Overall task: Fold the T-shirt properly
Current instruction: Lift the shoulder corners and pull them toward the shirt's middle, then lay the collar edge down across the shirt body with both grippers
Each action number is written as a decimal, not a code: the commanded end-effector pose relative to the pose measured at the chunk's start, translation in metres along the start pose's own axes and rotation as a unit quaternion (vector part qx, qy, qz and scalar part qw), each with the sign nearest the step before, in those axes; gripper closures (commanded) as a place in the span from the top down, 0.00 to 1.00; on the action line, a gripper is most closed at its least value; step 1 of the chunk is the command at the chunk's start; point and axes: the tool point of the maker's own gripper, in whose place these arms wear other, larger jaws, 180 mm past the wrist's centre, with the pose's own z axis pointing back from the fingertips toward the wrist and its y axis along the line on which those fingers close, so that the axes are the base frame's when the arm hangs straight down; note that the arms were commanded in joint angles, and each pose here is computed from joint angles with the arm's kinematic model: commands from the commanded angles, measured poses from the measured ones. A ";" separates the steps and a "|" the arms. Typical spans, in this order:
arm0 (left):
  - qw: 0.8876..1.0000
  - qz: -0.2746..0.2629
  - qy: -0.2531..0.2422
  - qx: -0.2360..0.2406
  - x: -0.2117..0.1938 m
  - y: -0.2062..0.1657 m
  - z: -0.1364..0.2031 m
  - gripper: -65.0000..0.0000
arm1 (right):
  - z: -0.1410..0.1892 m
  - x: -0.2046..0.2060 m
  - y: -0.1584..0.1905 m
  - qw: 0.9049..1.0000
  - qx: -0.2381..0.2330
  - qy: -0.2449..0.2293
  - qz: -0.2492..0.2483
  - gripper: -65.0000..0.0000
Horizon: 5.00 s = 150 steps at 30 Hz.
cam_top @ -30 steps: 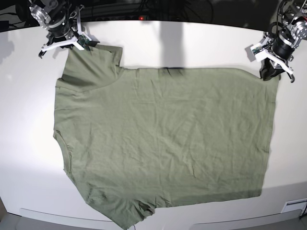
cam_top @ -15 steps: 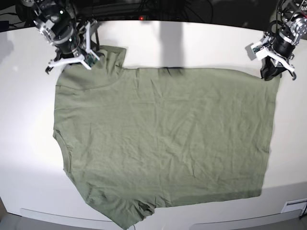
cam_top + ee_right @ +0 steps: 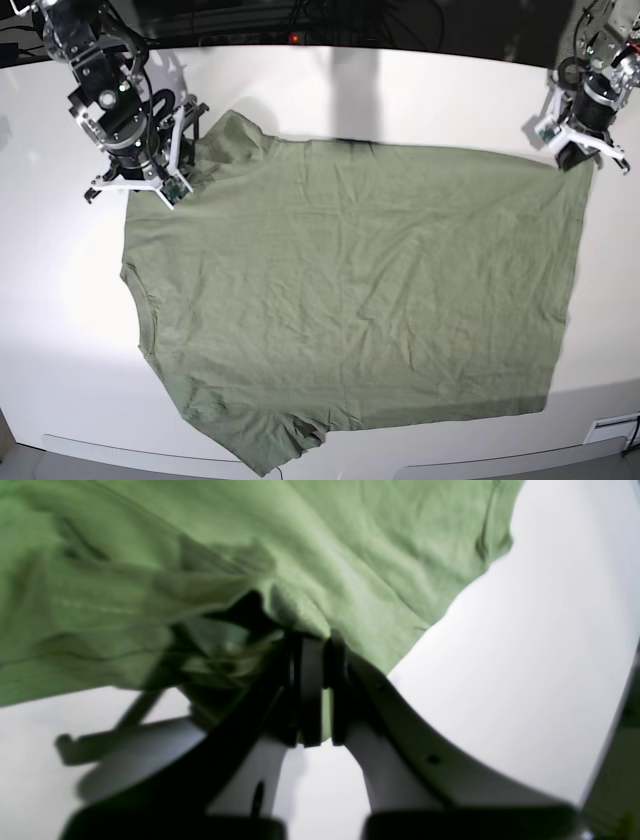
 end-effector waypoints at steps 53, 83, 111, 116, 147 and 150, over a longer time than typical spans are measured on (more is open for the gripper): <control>0.998 -0.014 0.048 0.025 0.051 0.129 -0.021 0.00 | -0.020 0.129 -0.053 0.985 -0.016 -0.136 -0.100 0.00; 0.989 0.104 0.020 0.107 0.093 0.180 -0.077 0.00 | -0.072 0.181 -0.115 0.980 -0.040 -0.146 -0.126 0.00; 0.985 0.108 0.043 0.125 0.050 0.175 -0.089 0.00 | -0.106 0.154 -0.141 0.981 -0.068 -0.097 -0.155 0.00; 0.986 0.107 0.011 0.125 0.061 0.174 -0.092 0.00 | -0.108 0.153 -0.140 0.980 -0.067 -0.101 -0.156 0.00; 0.985 0.103 -0.049 0.128 0.086 0.174 -0.092 0.00 | -0.099 0.172 -0.181 0.961 -0.175 -0.182 -0.116 0.61; 0.986 0.071 -0.062 0.140 0.092 0.179 -0.090 0.00 | -0.100 0.170 -0.180 0.962 -0.174 -0.177 -0.117 0.61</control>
